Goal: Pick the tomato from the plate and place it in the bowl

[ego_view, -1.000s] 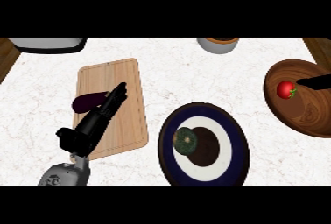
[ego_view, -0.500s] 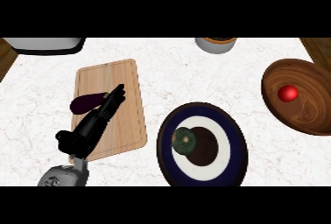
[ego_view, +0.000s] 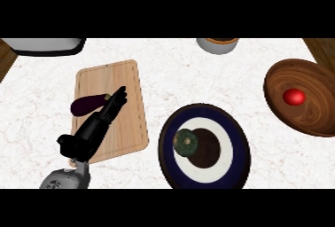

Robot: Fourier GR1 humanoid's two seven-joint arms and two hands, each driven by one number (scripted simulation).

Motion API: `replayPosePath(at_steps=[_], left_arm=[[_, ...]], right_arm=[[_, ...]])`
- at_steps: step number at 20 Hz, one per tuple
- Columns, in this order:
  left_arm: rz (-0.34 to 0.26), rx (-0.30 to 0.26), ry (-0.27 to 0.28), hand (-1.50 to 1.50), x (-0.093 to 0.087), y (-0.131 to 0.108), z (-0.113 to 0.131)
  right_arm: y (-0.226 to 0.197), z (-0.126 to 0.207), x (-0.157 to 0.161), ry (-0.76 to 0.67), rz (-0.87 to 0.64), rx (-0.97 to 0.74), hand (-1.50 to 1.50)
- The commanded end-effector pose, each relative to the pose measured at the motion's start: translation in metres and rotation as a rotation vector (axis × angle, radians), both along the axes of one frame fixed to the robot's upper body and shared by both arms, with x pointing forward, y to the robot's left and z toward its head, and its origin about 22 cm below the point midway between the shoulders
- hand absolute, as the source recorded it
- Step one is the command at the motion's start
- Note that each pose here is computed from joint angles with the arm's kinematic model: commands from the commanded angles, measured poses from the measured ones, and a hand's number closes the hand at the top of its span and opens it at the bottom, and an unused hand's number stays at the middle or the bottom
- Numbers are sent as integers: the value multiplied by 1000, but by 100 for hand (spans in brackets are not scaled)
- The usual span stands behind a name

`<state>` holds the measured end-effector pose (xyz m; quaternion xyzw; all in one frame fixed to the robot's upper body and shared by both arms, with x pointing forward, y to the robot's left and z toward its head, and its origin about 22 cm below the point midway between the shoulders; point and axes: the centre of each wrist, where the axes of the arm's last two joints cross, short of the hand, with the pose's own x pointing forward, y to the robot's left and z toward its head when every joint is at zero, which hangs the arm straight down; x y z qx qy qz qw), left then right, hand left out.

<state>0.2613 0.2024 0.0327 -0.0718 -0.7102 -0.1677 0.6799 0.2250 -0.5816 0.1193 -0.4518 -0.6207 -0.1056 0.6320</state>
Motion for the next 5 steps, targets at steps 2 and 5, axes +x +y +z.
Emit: replayPosePath(at_steps=[2,5], left_arm=[[-11,-25,3,0,-1,2,-1],[-9,-2,6,0,-3,5,3]], right_arm=[[-35,-16,-56,-26,21,24,-150],[-48,-14,-80,-26,44,37,-150]])
